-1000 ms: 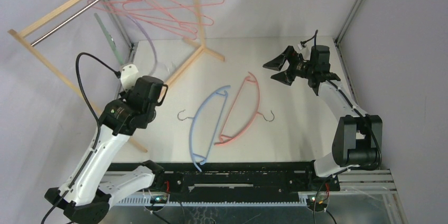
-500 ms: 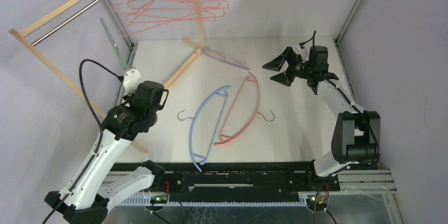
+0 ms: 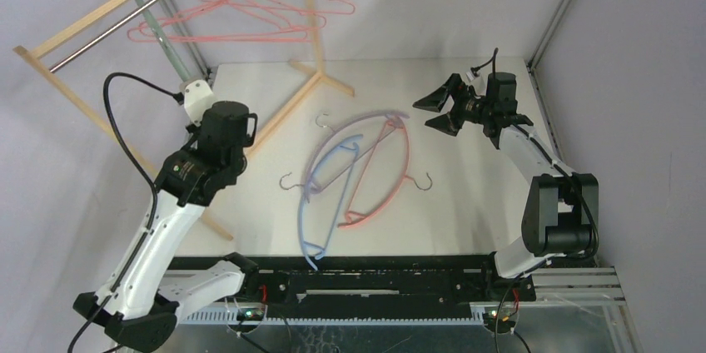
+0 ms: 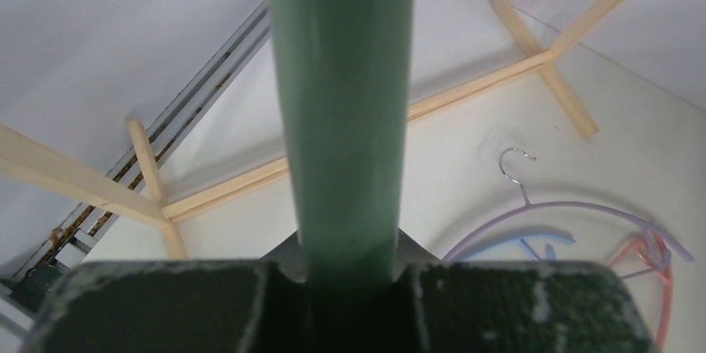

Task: Organize the hangers
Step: Place the hanger at the clothesline.

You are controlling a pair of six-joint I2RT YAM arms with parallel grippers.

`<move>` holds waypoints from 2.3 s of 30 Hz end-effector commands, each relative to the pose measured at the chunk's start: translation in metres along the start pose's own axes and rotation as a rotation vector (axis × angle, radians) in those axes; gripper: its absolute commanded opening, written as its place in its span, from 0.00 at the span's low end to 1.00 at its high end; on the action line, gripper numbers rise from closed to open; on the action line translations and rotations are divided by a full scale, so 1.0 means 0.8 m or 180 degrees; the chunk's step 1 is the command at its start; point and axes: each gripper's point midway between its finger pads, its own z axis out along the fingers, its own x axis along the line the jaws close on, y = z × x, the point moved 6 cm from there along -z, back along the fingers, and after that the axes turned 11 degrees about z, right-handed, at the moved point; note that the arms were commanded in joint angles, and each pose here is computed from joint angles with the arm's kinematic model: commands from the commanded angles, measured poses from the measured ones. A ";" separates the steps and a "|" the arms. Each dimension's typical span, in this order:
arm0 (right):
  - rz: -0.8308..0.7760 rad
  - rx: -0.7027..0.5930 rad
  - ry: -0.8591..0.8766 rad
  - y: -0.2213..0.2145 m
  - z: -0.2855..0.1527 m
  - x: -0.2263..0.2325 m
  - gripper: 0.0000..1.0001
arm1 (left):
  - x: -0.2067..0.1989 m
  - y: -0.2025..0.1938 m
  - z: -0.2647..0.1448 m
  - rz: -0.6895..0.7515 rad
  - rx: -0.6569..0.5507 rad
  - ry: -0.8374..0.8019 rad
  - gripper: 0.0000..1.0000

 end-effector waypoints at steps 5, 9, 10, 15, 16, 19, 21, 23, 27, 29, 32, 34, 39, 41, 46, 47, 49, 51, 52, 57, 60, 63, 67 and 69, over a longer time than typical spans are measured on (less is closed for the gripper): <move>-0.0073 -0.0031 0.0116 0.007 -0.003 0.009 1.00 | 0.015 0.048 0.018 -0.0378 -0.0258 0.0131 0.00; -0.0057 -0.0028 0.0102 0.008 -0.003 0.007 1.00 | 0.018 0.060 0.025 -0.0387 -0.0284 0.0175 0.00; -0.0059 -0.0036 0.0098 0.008 -0.003 0.007 1.00 | 0.017 0.062 0.027 -0.0390 -0.0284 0.0165 0.00; -0.0020 -0.0022 0.0095 0.010 -0.002 0.004 1.00 | 0.015 0.061 0.042 -0.0376 -0.0213 0.0190 0.00; -0.0007 -0.0019 0.0097 0.010 -0.002 0.003 1.00 | 0.015 0.061 0.045 -0.0381 -0.0201 0.0191 0.00; 0.0005 -0.0037 0.0109 0.013 -0.003 0.003 1.00 | 0.013 0.057 0.054 -0.0366 -0.0151 0.0186 0.00; 0.0020 -0.0045 0.0116 0.015 -0.004 0.003 1.00 | 0.010 0.053 0.061 -0.0339 -0.0097 0.0183 0.00; 0.0028 -0.0056 0.0125 0.017 -0.005 0.003 1.00 | 0.008 0.050 0.069 -0.0323 -0.0051 0.0184 0.00; 0.0046 -0.0075 0.0128 0.020 -0.008 0.002 1.00 | -0.003 0.051 0.081 -0.0283 0.0027 0.0111 0.00; 0.0055 -0.0085 0.0127 0.022 -0.010 0.001 1.00 | -0.014 0.051 0.092 -0.0204 0.0105 0.0049 0.00; 0.0064 -0.0100 0.0123 0.023 -0.012 0.001 1.00 | -0.032 0.047 0.107 -0.0091 0.0261 -0.0061 0.00; 0.0073 -0.0110 0.0119 0.025 -0.013 0.000 1.00 | -0.040 0.045 0.114 -0.0077 0.0308 -0.0104 0.00; 0.0096 -0.0137 0.0109 0.028 -0.016 -0.002 1.00 | -0.055 0.045 0.129 0.0001 0.0384 -0.0184 0.00; 0.0112 -0.0142 0.0106 0.029 -0.016 -0.004 1.00 | -0.063 0.044 0.136 0.0052 0.0434 -0.0235 0.00; 0.0129 -0.0167 0.0104 0.032 -0.016 -0.005 1.00 | -0.089 0.041 0.154 0.0211 0.0624 -0.0411 0.00; 0.0137 -0.0167 0.0100 0.033 -0.017 -0.006 1.00 | -0.094 0.039 0.156 0.0255 0.0653 -0.0454 0.00; 0.0142 -0.0177 0.0087 0.033 -0.018 -0.007 1.00 | -0.102 0.037 0.156 0.0311 0.0661 -0.0504 0.06; 0.0134 -0.0184 0.0082 0.034 -0.020 -0.007 1.00 | -0.105 0.037 0.153 0.0330 0.0611 -0.0545 0.17; 0.0134 -0.0192 0.0075 0.034 -0.020 -0.008 1.00 | -0.104 0.039 0.149 0.0328 0.0568 -0.0555 0.21; 0.0110 -0.0229 0.0012 0.034 -0.022 -0.011 1.00 | -0.095 0.047 0.132 0.0324 0.0399 -0.0603 0.49; 0.0059 -0.0235 -0.0063 0.029 -0.024 -0.013 1.00 | -0.087 0.050 0.119 0.0312 0.0323 -0.0629 0.64; -0.0024 -0.0227 -0.0176 0.020 -0.023 -0.015 1.00 | -0.078 0.050 0.104 0.0299 0.0284 -0.0682 0.74; -0.0139 -0.0139 -0.0332 0.003 -0.020 -0.019 1.00 | -0.064 0.039 0.084 0.0278 0.0278 -0.0753 0.99; -0.0198 -0.0095 -0.0418 -0.006 -0.018 -0.022 1.00 | -0.058 0.026 0.076 0.0281 0.0310 -0.0802 0.99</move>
